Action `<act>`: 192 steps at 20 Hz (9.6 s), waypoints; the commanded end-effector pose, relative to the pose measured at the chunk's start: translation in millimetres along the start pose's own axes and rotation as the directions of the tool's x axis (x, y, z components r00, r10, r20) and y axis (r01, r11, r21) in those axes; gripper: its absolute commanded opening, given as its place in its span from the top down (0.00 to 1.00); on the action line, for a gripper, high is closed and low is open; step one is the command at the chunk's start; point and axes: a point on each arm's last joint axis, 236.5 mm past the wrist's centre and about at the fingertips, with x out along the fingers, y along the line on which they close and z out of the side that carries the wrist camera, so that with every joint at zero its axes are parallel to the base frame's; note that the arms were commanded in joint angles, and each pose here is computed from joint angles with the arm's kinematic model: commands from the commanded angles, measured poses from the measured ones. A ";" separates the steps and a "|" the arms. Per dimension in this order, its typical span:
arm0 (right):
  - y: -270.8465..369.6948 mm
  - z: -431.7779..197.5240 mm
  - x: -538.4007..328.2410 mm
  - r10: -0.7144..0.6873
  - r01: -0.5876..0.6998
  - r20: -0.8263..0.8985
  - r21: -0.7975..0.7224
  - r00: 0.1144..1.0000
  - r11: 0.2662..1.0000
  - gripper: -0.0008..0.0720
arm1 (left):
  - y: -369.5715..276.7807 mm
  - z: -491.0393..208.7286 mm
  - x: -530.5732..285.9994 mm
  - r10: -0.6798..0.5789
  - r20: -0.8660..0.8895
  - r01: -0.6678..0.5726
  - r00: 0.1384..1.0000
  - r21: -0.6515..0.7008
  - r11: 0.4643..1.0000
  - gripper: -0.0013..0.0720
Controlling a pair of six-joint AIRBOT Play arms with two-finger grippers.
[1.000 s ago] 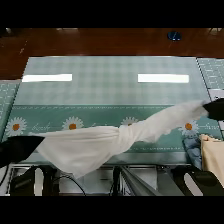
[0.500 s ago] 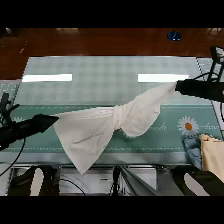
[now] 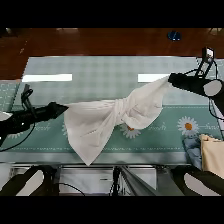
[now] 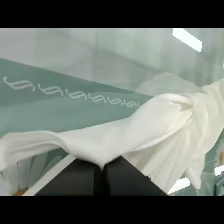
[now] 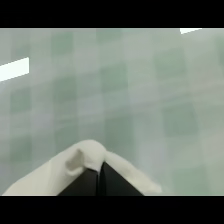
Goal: Fold the shirts.
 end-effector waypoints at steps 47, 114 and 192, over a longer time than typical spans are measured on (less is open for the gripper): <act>2.2 -0.6 5.0 0.001 -0.004 -0.037 -0.089 0.999 0.996 0.96 | 19.9 -167.3 13.4 0.105 -0.600 -0.221 0.793 -0.123 0.967 0.19; 57.5 32.6 -58.4 0.148 -0.149 -0.034 -0.043 0.988 0.988 0.96 | -71.4 15.4 -110.2 0.034 0.101 -0.038 0.994 0.036 0.999 0.96; 148.5 200.7 -371.5 0.353 -0.027 0.642 -0.460 0.681 0.888 0.96 | -290.8 136.3 -280.7 -0.140 0.477 -0.188 0.868 0.576 0.795 0.96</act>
